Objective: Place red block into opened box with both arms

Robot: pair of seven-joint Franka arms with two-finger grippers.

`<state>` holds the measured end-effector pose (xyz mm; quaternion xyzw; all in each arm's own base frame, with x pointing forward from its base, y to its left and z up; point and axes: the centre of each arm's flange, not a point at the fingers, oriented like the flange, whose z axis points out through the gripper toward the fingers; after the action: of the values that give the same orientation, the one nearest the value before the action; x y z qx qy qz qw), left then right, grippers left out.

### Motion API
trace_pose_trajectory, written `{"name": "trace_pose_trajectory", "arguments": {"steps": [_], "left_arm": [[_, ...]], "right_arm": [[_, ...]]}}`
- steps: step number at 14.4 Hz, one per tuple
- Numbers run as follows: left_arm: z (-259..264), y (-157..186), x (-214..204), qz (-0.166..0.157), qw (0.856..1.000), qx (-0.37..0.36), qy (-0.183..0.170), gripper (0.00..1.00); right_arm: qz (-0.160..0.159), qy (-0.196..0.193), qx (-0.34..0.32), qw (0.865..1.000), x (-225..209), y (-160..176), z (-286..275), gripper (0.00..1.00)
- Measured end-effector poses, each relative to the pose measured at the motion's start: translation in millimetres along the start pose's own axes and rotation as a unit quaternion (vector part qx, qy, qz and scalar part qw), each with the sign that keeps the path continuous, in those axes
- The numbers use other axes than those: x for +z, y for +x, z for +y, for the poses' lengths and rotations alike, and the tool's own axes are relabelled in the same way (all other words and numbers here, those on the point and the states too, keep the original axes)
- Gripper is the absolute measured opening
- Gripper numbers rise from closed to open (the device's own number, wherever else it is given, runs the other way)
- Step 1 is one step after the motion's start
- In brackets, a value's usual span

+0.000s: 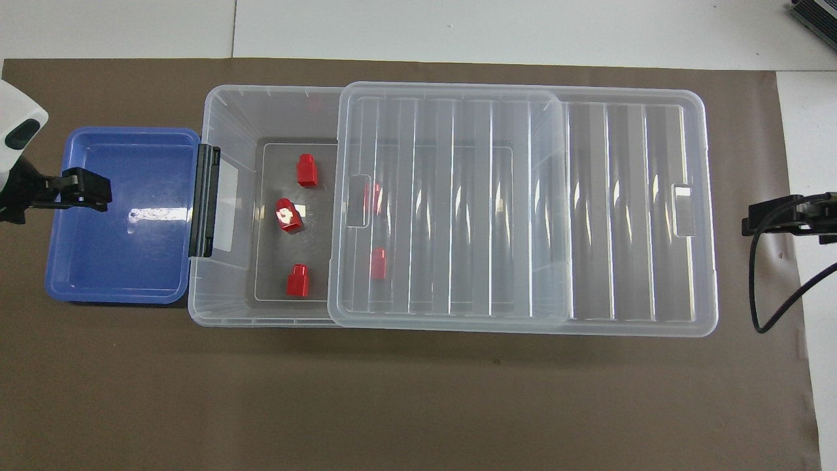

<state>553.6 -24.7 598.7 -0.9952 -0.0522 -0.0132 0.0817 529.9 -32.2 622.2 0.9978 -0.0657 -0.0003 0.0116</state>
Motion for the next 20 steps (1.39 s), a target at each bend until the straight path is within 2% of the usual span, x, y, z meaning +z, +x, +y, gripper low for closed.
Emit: {"name": "trace_pose_trajectory", "arguments": {"steps": [5, 16, 20], "left_arm": [[-21, -5, -3, -0.013, 0.999, 0.011, -0.038, 1.00], [-45, -6, -1, -0.019, 0.998, -0.004, -0.053, 1.00], [-28, -8, 2, -0.030, 0.998, 0.017, -0.053, 1.00]], "right_arm": [[0.000, 0.000, 0.000, 1.000, 0, 0, 0, 1.00], [0.000, 0.000, 0.000, 1.000, 0, 0, 0, 1.00], [0.000, 0.000, 0.001, 1.000, 0, 0, 1, 1.00]]}}
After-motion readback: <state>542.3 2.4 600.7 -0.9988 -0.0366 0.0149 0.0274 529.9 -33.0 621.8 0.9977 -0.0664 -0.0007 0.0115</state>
